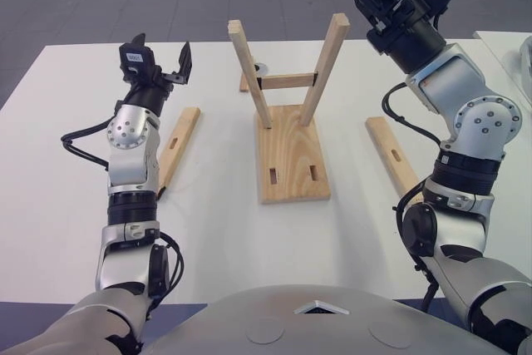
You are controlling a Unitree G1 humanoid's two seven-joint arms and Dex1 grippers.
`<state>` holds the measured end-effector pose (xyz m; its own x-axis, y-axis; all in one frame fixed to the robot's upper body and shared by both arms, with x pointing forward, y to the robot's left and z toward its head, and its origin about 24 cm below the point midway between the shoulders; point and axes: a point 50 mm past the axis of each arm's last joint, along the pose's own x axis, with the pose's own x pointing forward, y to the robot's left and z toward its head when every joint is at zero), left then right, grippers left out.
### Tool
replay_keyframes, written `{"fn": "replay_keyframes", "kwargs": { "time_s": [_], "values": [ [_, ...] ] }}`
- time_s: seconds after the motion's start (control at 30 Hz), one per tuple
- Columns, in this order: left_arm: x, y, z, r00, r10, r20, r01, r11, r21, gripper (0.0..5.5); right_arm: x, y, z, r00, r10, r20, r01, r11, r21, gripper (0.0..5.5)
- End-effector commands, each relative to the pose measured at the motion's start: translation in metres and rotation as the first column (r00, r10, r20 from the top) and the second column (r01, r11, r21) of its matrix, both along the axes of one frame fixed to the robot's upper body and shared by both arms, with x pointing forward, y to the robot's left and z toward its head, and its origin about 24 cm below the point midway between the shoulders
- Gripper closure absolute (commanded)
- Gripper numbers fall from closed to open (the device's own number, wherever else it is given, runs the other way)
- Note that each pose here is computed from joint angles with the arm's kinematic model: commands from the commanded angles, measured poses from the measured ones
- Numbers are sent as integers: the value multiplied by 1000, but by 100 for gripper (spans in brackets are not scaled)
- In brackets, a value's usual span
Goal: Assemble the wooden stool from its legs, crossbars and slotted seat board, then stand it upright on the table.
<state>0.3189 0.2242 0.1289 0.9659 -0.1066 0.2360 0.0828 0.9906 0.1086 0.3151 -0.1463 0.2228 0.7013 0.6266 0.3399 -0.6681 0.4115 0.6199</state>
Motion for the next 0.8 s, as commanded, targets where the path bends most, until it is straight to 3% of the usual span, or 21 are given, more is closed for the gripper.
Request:
{"fn": "replay_keyframes", "kwargs": {
  "time_s": [0.03,0.23,0.43,0.53,0.63,0.8],
  "values": [
    [5,-4,8,1000,-13,10,13,1000,-9,102,0,-1,1,1000,-16,8,16,1000,-8,112],
    [4,-2,13,1000,2,29,-1,1000,-29,102,0,-3,1,1000,-25,10,25,1000,-4,112],
    [8,-4,22,1000,12,28,-7,983,-184,102,0,-5,0,999,-36,9,36,999,-2,112],
    [12,-11,32,999,-31,22,33,992,-124,102,-1,-2,-2,1000,-31,2,31,1000,-2,112],
    [13,-21,36,999,24,21,-24,1000,-20,102,-1,-1,-3,1000,-31,-2,31,999,-5,112],
    [9,-18,45,998,-30,57,35,995,-90,102,0,-2,-2,999,-41,-4,41,999,-3,112]
  ]
}}
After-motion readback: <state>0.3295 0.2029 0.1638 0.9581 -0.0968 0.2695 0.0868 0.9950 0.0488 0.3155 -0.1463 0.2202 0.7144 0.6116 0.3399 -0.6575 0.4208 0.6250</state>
